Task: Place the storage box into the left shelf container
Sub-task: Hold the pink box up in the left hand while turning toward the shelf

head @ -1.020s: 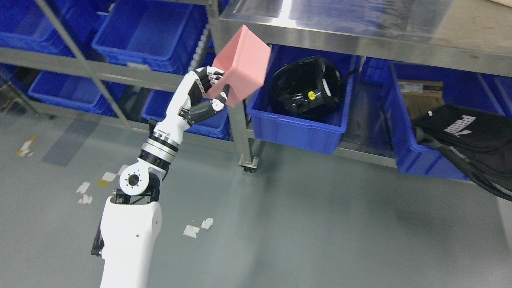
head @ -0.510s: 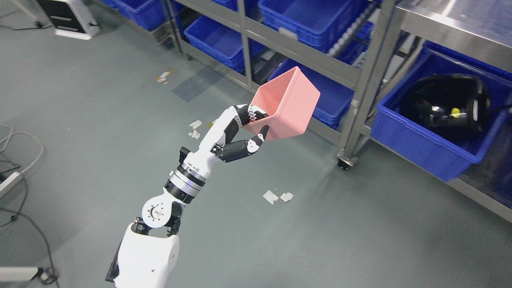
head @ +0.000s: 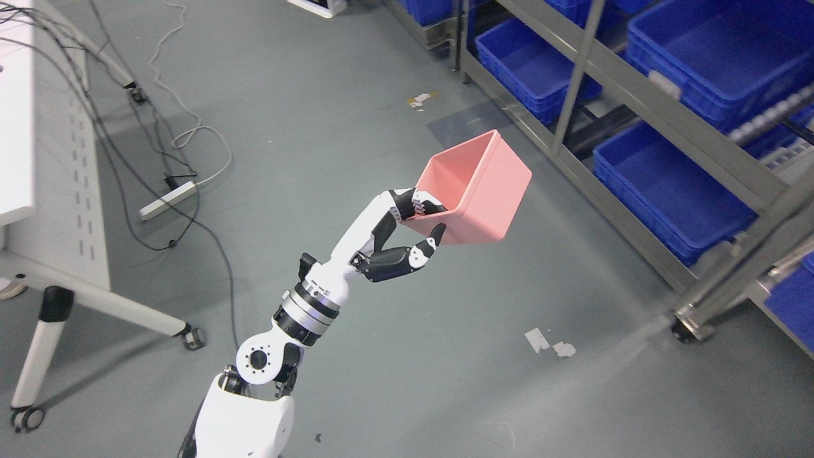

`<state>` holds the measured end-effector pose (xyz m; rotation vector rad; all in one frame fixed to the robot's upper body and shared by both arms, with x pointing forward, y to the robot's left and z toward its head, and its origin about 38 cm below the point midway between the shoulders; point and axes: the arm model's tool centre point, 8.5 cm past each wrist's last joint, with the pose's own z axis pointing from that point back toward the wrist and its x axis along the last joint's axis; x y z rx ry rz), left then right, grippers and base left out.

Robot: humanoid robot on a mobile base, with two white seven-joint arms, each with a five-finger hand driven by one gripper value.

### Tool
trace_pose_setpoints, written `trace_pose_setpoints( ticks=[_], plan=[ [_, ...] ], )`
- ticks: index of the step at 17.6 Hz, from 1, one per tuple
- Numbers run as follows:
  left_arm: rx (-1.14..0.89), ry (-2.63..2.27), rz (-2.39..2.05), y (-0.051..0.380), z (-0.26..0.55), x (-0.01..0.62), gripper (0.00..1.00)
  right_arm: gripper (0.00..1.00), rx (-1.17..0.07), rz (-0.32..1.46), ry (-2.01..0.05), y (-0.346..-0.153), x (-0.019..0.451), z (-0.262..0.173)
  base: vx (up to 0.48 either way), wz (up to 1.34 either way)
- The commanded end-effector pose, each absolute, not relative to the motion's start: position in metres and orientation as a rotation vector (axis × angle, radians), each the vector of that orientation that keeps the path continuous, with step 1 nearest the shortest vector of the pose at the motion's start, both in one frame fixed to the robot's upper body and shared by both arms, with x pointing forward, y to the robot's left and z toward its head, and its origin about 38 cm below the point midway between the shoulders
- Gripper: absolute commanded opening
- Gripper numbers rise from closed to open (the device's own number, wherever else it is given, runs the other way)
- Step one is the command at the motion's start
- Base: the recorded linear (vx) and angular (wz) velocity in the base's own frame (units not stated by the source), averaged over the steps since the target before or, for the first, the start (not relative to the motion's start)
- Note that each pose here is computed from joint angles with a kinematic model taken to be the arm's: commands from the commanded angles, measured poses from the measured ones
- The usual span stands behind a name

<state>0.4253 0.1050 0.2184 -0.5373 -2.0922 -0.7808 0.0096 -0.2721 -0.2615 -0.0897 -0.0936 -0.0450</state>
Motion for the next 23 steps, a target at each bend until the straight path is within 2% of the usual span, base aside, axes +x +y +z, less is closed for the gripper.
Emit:
trace_pose_setpoints(
  ticks=[1, 11, 23],
  plan=[
    [-0.536, -2.098, -0.796, 0.107, 0.218, 0.417, 0.0, 1.0, -0.108, -0.047, -0.104, -0.284, 0.011, -0.261, 0.147, 0.66],
    [-0.495, -2.08, -0.729, 0.127, 0.213, 0.422, 0.0, 1.0, -0.108, -0.047, -0.104, -0.284, 0.011, -0.261, 0.222, 0.47],
    [-0.527, -2.082, -0.754, 0.116, 0.204, 0.412, 0.0, 1.0, -0.108, -0.047, -0.104, -0.284, 0.011, -0.261, 0.403, -0.15]
  ],
)
